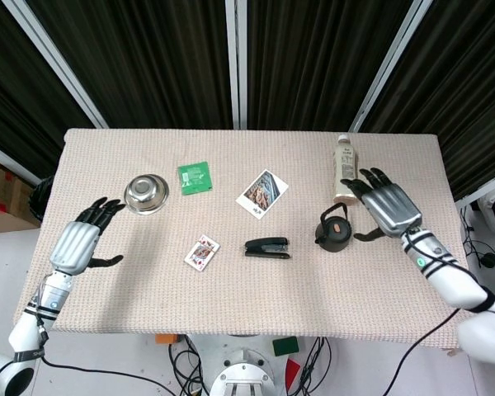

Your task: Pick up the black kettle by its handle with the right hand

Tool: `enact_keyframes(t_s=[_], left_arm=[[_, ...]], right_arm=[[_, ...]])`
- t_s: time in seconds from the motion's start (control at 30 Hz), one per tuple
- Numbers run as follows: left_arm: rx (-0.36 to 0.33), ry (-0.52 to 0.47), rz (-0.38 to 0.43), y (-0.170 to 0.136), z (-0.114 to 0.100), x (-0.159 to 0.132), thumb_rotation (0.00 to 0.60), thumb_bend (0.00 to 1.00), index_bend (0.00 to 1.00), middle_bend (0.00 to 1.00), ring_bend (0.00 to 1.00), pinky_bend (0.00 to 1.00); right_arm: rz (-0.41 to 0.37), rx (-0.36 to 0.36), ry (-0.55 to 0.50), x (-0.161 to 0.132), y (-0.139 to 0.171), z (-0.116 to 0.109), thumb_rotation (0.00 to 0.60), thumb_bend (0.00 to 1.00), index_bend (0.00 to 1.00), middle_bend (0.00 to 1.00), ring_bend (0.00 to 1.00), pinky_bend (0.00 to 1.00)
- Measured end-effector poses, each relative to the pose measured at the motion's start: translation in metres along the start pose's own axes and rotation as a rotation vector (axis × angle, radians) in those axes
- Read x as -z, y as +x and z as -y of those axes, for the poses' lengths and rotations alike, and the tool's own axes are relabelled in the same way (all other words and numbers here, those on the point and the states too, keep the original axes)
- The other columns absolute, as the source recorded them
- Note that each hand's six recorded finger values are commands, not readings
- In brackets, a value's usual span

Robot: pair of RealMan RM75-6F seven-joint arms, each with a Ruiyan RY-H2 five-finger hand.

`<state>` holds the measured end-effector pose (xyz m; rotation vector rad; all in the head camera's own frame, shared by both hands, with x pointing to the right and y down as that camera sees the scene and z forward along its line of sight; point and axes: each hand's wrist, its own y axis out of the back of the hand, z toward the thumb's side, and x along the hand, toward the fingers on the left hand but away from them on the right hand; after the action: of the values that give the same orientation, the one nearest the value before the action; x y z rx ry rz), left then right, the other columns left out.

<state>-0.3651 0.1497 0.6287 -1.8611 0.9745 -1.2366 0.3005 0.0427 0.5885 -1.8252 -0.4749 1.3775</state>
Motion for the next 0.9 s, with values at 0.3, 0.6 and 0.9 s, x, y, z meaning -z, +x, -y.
enact_keyframes(t_s=[0.3, 0.6, 0.9], left_arm=[[0.002, -0.024, -0.04, -0.005, 0.0, 0.013, 0.6, 0.06, 0.12, 0.1, 0.05, 0.2], [0.002, -0.048, -0.05, -0.001, 0.001, 0.021, 0.6, 0.06, 0.12, 0.1, 0.05, 0.2], [0.0, -0.054, -0.052, -0.001, 0.001, 0.023, 0.6, 0.06, 0.12, 0.1, 0.05, 0.2]], right_arm=[[0.003, -0.142, 0.066, -0.013, -0.059, -0.017, 0.509, 0.0, 0.14, 0.24, 0.14, 0.01], [0.029, -0.237, 0.09, -0.013, -0.081, 0.006, 0.488, 0.0, 0.35, 0.34, 0.24, 0.07], [0.028, -0.282, 0.071, -0.013, -0.089, 0.024, 0.487, 0.0, 0.37, 0.36, 0.25, 0.04]])
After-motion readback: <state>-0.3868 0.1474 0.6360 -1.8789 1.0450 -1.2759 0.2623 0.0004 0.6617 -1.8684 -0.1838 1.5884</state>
